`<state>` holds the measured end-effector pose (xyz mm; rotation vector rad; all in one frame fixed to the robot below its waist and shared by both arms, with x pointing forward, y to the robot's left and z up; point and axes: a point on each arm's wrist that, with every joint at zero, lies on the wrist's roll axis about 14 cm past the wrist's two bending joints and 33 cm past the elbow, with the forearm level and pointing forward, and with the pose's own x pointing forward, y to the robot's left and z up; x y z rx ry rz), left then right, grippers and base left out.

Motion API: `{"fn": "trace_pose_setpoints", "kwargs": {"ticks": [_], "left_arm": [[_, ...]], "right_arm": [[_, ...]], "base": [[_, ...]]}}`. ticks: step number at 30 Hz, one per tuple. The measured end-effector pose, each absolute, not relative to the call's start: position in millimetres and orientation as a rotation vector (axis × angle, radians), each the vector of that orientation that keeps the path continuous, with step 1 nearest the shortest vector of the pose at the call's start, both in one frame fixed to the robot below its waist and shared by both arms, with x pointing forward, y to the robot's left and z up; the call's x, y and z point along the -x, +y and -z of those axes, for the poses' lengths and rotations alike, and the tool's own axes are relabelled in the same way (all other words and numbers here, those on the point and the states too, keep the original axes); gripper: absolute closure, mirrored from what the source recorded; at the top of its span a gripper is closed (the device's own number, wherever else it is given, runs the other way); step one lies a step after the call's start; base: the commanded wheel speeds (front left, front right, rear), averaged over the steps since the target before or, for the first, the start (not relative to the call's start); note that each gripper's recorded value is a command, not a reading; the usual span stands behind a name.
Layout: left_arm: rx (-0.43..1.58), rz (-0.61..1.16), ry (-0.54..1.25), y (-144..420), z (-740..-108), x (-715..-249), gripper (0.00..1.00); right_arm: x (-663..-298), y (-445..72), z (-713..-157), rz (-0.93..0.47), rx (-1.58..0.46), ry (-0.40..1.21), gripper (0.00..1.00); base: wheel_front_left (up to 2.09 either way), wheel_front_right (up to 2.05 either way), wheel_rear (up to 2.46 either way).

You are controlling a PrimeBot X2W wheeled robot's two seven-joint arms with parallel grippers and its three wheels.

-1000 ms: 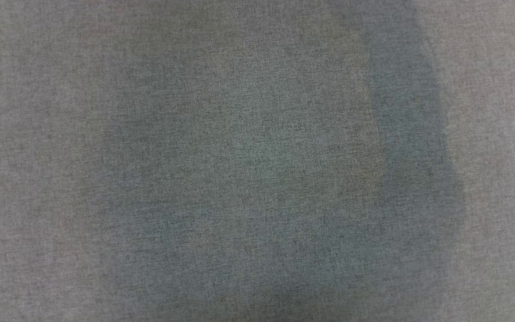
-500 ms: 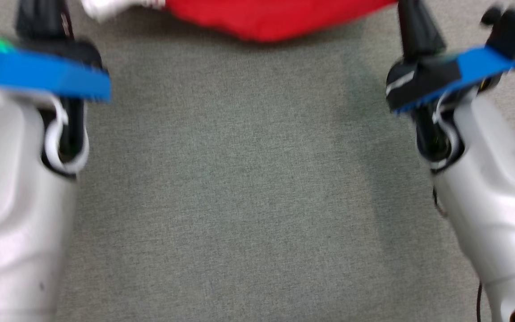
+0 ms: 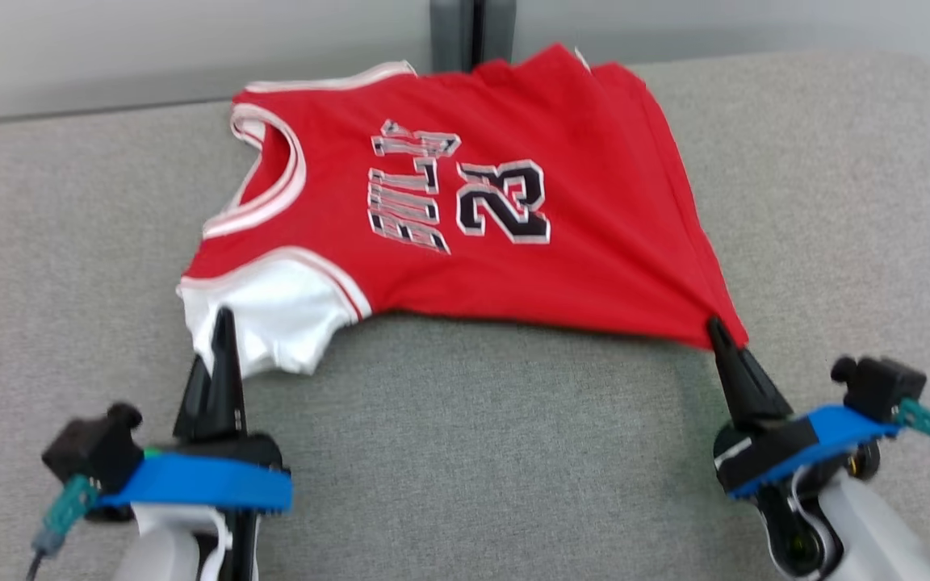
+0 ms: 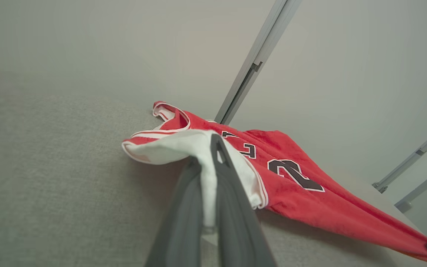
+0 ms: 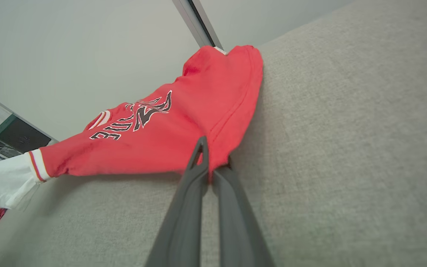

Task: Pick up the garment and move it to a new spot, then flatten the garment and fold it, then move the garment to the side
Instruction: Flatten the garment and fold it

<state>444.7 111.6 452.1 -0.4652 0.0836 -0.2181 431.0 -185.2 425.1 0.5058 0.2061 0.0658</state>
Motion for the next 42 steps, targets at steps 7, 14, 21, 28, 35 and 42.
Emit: {"fn": "trace_pose_setpoints", "kwargs": {"ticks": [7,14,21,28,35,42], "left_arm": [[0.474,0.169,0.108,124,-452,-383,1.00],[0.467,0.109,0.117,139,-454,-335,1.00],[0.472,0.115,0.138,136,-454,-322,1.00],[0.464,0.165,0.159,127,-452,-333,1.00],[0.443,0.236,0.170,113,-451,-358,1.00],[0.415,0.274,0.176,109,-448,-384,1.00]], "right_arm": [[-376,-190,-422,-0.045,-0.535,0.226,1.00],[-329,-193,-418,-0.035,-0.552,0.264,1.00],[-315,-183,-420,-0.060,-0.549,0.314,1.00],[-323,-178,-430,-0.069,-0.554,0.313,1.00],[-333,-176,-425,-0.063,-0.580,0.359,1.00],[-352,-182,-423,-0.046,-0.597,0.376,1.00]], "base": [[0.00,0.00,0.00],[0.00,0.00,0.00],[0.00,0.00,0.00],[0.00,0.00,0.00],[0.00,0.00,0.00],[0.00,0.00,0.00]]}}
